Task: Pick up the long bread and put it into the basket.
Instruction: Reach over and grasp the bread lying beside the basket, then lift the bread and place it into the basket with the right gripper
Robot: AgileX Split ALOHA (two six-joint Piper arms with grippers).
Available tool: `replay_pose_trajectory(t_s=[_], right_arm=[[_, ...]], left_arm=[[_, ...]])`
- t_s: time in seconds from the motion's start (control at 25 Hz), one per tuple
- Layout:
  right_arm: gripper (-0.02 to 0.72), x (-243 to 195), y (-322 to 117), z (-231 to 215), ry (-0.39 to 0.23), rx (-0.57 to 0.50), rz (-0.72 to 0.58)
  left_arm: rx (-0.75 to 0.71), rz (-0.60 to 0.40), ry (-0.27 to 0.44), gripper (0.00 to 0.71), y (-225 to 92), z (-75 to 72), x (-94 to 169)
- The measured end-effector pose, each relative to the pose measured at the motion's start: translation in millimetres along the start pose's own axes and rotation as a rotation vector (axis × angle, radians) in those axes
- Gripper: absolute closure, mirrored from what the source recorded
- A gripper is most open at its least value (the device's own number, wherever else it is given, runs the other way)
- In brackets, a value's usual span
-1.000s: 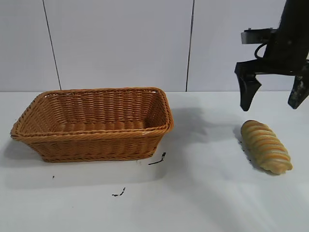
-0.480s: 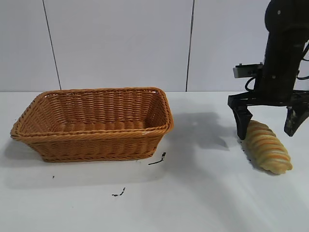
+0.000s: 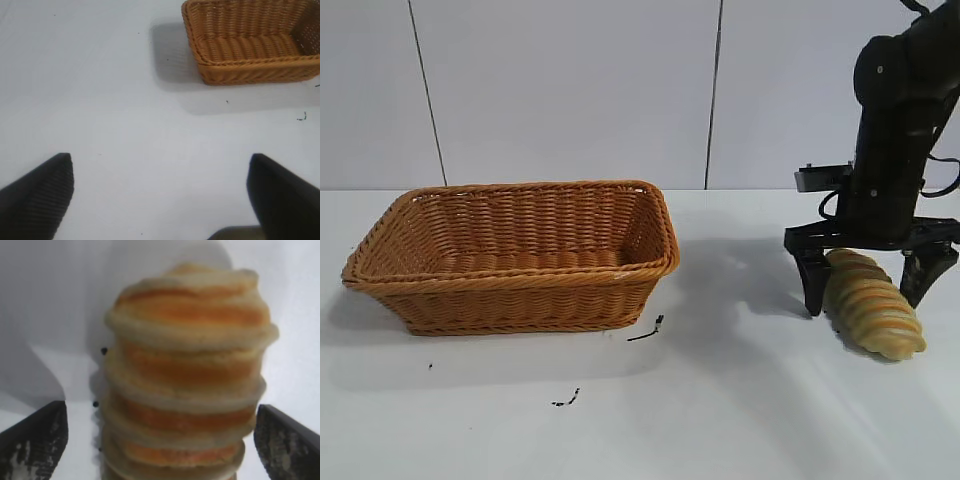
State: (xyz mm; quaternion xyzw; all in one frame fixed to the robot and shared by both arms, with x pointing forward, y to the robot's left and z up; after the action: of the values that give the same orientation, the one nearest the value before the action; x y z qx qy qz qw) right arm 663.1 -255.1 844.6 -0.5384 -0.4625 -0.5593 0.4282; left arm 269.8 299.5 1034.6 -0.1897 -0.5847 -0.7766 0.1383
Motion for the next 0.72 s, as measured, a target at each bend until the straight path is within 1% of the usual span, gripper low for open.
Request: replay_pose_trajectory(t_s=[0.04, 0.08, 0.16, 0.24, 0.32, 0.56, 0.72], right_arm=[[0.430, 0, 0, 0, 0.000, 0.000, 0.001], [0.479, 0, 0, 0, -0.001, 0.001, 0.002], [0.524, 2, 0, 0, -0.003, 0.004, 0.009], [0.540, 9, 3, 0, -0.007, 0.012, 0.010], [0.541, 26, 9, 1, -0.004, 0.013, -0.013], [0.554, 115, 33, 6, 0.041, 0.012, -0.166], [0.554, 159, 46, 9, 0.066, 0.017, -0.251]], left_arm=[[0.000, 0.000, 0.000, 0.017, 0, 0.0, 0], [0.000, 0.000, 0.000, 0.017, 0, 0.0, 0], [0.000, 0.000, 0.000, 0.017, 0, 0.0, 0], [0.000, 0.000, 0.000, 0.017, 0, 0.0, 0], [0.000, 0.000, 0.000, 0.017, 0, 0.0, 0], [0.000, 0.000, 0.000, 0.017, 0, 0.0, 0], [0.000, 0.000, 0.000, 0.017, 0, 0.0, 0]])
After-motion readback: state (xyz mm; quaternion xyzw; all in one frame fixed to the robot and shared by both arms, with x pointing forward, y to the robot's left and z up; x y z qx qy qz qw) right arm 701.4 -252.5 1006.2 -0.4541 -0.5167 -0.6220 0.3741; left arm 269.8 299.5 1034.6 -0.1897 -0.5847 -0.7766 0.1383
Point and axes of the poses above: a point on each arm's last joint axis where the gripper is mounted, x pointing back along that axis away from the gripper, z along the wrist's bending axis when the last joint is at zero, y = z × x, the point moved 4 cm from there along -x, pointing out along that axis toward the gripper, and after that the axes turned 15 degrees about -x, right-handed, at the moved point
